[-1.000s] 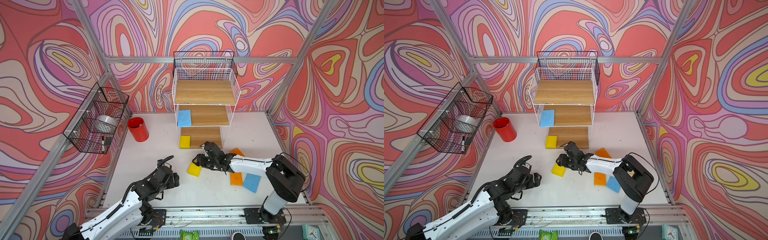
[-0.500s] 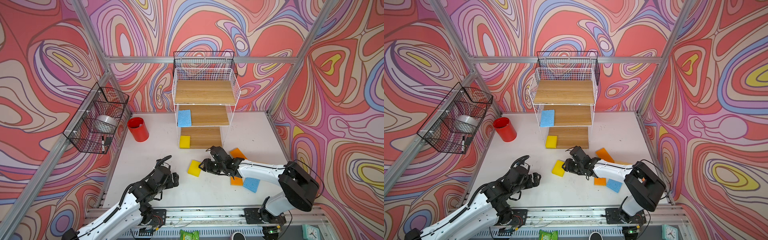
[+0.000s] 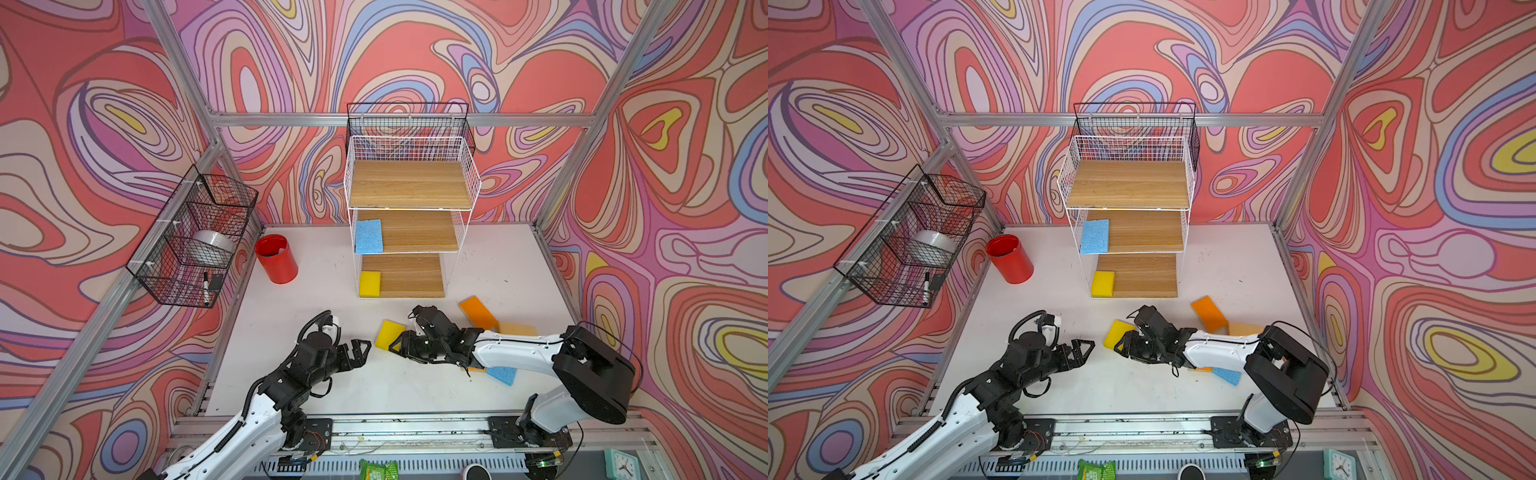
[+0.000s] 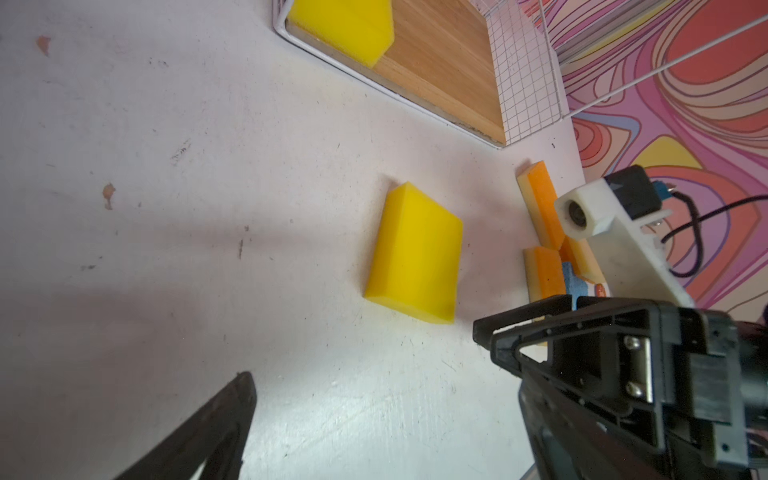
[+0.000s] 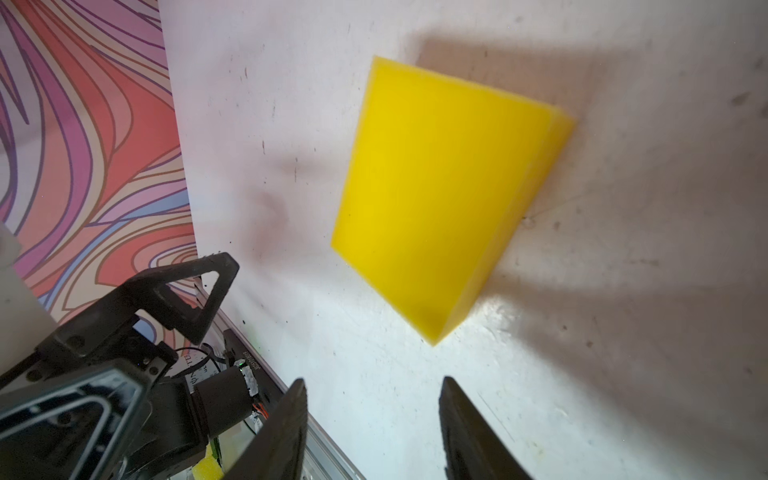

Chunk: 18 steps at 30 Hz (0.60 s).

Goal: Place and organize the cleaning sponges onto the shelf

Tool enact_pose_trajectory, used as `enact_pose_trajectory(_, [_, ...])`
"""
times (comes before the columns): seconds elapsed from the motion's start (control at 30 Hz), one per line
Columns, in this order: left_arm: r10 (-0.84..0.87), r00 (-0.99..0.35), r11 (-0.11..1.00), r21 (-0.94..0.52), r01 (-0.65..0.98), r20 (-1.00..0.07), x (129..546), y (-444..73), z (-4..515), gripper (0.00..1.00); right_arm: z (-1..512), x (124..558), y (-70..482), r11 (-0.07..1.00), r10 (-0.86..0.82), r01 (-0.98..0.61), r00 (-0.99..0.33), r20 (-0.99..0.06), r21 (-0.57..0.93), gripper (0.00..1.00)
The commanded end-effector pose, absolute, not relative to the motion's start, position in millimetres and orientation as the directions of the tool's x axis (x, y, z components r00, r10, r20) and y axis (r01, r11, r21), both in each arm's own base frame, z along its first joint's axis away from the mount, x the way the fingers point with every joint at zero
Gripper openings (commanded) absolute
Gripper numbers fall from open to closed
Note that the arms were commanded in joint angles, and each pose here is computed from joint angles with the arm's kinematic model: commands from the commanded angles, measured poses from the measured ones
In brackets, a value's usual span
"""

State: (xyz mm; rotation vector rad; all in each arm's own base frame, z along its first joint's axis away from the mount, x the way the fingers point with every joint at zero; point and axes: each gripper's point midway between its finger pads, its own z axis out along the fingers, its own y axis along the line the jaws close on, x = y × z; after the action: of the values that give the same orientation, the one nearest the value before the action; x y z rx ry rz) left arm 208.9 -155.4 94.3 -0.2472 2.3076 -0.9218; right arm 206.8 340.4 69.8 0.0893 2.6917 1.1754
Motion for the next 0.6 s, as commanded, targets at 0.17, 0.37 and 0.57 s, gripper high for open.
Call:
enact_pose_trajectory(0.17, [-0.465, -0.784, 0.575, -0.814, 0.084, -0.410, 224.3, -162.7, 118.3, 1.00, 56.3, 210.5, 345.7, 0.683, 0.152, 0.004, -0.979, -0.138, 0.730, 0.44])
enact_pose_trajectory(0.37, [-0.478, -0.797, 0.548, -0.834, 0.059, -0.370, 229.9, -160.7, 112.5, 1.00, 43.3, 208.2, 343.8, 0.694, 0.158, 0.032, -0.981, -0.108, 0.719, 0.44])
enact_pose_trajectory(0.57, [-0.481, -0.800, 0.540, -0.840, 0.053, -0.360, 231.0, -161.5, 107.9, 1.00, 39.4, 211.3, 343.3, 0.711, 0.163, 0.037, -0.980, -0.113, 0.702, 0.43])
